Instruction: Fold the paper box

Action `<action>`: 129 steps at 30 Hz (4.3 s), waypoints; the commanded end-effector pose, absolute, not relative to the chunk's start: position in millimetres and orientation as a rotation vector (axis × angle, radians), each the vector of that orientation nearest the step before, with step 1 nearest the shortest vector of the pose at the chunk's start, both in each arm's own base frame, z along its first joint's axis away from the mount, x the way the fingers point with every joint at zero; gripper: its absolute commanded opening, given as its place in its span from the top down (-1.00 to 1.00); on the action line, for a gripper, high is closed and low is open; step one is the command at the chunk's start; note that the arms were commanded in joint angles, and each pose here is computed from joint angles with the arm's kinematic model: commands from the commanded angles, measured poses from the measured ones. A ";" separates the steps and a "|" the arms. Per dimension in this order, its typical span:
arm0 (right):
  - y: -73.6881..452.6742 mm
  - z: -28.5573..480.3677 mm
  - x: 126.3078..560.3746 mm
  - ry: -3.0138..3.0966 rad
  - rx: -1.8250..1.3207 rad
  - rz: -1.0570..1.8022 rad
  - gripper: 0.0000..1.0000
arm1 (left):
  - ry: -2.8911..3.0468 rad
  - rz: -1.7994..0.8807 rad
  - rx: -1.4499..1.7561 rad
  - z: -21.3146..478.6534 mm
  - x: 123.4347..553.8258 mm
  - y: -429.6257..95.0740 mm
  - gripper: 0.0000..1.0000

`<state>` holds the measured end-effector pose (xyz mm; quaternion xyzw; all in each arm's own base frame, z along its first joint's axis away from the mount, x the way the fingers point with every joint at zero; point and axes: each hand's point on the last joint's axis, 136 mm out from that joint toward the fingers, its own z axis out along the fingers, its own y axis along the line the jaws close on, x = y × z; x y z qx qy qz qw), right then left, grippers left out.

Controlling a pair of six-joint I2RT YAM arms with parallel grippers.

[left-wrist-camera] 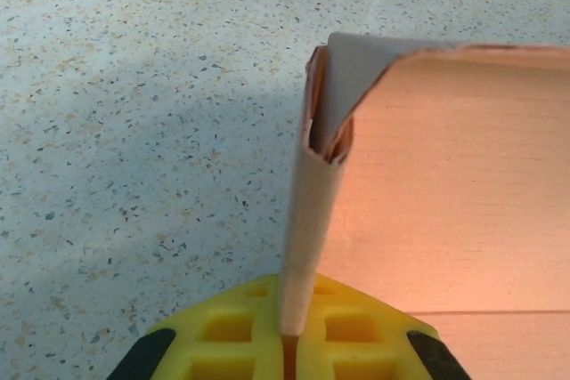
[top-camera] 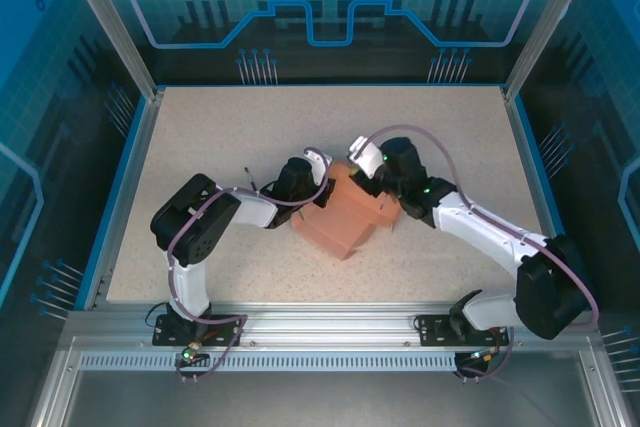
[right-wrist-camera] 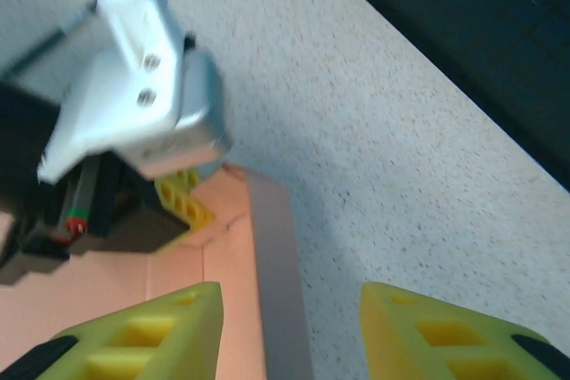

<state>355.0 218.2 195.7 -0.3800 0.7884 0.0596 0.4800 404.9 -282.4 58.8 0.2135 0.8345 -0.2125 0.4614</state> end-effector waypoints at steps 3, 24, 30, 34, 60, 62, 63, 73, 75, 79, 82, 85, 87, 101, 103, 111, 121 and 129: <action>214.5 205.2 363.1 2.091 -0.720 0.586 0.09 | 1.944 -0.554 0.626 73.7 392.3 -295.2 0.88; 241.7 113.4 409.0 2.448 -0.565 0.923 0.17 | 1.945 -0.556 0.657 65.1 389.1 -299.7 0.82; 239.5 99.0 404.7 2.493 -0.568 0.899 0.23 | 1.954 -0.554 0.658 61.8 389.3 -299.8 0.76; 238.6 90.4 399.2 2.520 -0.582 0.872 0.24 | 1.953 -0.553 0.659 61.8 389.6 -300.1 0.73; 203.0 177.1 402.8 2.412 -0.531 0.661 0.16 | 1.989 -0.442 0.489 78.0 403.7 -277.2 0.99; 189.1 187.6 397.0 2.406 -0.488 0.590 0.15 | 2.004 -0.420 0.444 80.3 404.9 -270.8 0.99; 183.2 191.2 393.6 2.406 -0.471 0.559 0.14 | 2.006 -0.411 0.424 81.8 405.3 -267.8 0.99; 159.9 193.9 338.0 2.407 -0.444 0.382 0.06 | 2.055 -0.378 0.293 82.4 402.8 -250.6 1.00; 159.8 190.1 328.8 2.413 -0.474 0.334 0.03 | 2.063 -0.373 0.286 82.7 401.8 -249.1 1.00; 161.9 177.5 319.3 2.442 -0.506 0.269 0.02 | 2.065 -0.368 0.276 85.7 402.0 -247.2 1.00; 164.1 166.7 320.7 2.475 -0.497 0.215 0.05 | 2.065 -0.367 0.270 86.6 402.4 -246.9 1.00; 165.7 159.0 325.1 2.502 -0.478 0.155 0.10 | 2.062 -0.366 0.270 89.4 402.4 -247.7 0.99; 166.3 154.2 327.1 2.522 -0.464 0.115 0.12 | 2.066 -0.358 0.264 89.3 402.7 -246.0 0.99; 200.9 129.9 339.9 2.561 -0.342 0.201 0.19 | 2.077 -0.319 0.195 100.8 403.4 -241.7 0.99; 209.3 130.8 343.2 2.555 -0.333 0.253 0.21 | 2.083 -0.314 0.190 100.8 402.4 -241.8 0.99; 230.6 136.0 355.1 2.526 -0.289 0.378 0.29 | 2.096 -0.286 0.179 100.2 399.9 -242.3 0.99; 237.5 148.6 358.9 2.473 -0.236 0.531 0.29 | 2.112 -0.239 0.143 97.4 399.7 -234.7 0.98; 207.0 141.9 346.3 2.508 -0.283 0.343 0.17 | 2.123 -0.201 0.126 96.8 398.6 -227.8 0.98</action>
